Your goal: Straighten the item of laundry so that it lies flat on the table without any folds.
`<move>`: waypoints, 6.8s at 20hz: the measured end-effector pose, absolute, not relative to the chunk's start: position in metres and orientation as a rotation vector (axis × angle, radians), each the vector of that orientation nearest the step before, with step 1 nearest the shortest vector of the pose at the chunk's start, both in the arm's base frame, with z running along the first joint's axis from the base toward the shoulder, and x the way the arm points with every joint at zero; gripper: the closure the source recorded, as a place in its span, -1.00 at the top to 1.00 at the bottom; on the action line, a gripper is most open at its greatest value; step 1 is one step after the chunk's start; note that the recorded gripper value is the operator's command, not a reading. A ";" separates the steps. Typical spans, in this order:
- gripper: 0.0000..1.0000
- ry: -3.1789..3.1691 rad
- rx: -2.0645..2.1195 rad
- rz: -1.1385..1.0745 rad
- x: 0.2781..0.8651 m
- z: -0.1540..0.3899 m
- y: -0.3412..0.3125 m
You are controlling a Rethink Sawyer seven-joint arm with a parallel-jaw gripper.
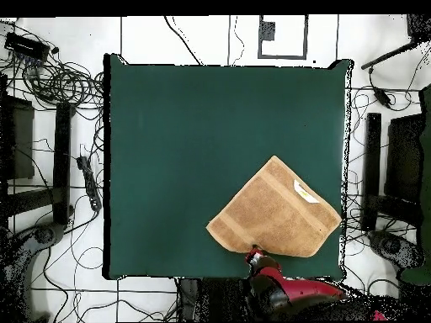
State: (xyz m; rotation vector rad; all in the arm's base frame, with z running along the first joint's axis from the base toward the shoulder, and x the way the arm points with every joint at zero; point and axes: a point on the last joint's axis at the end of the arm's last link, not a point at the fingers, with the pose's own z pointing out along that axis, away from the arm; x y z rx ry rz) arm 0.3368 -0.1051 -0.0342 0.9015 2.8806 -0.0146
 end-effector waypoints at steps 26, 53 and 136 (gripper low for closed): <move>1.00 2.974 1.000 -0.090 0.335 0.017 -0.156; 1.00 2.995 0.790 -0.016 0.378 -0.018 -0.124; 1.00 3.058 0.417 -0.212 0.476 -0.037 -0.085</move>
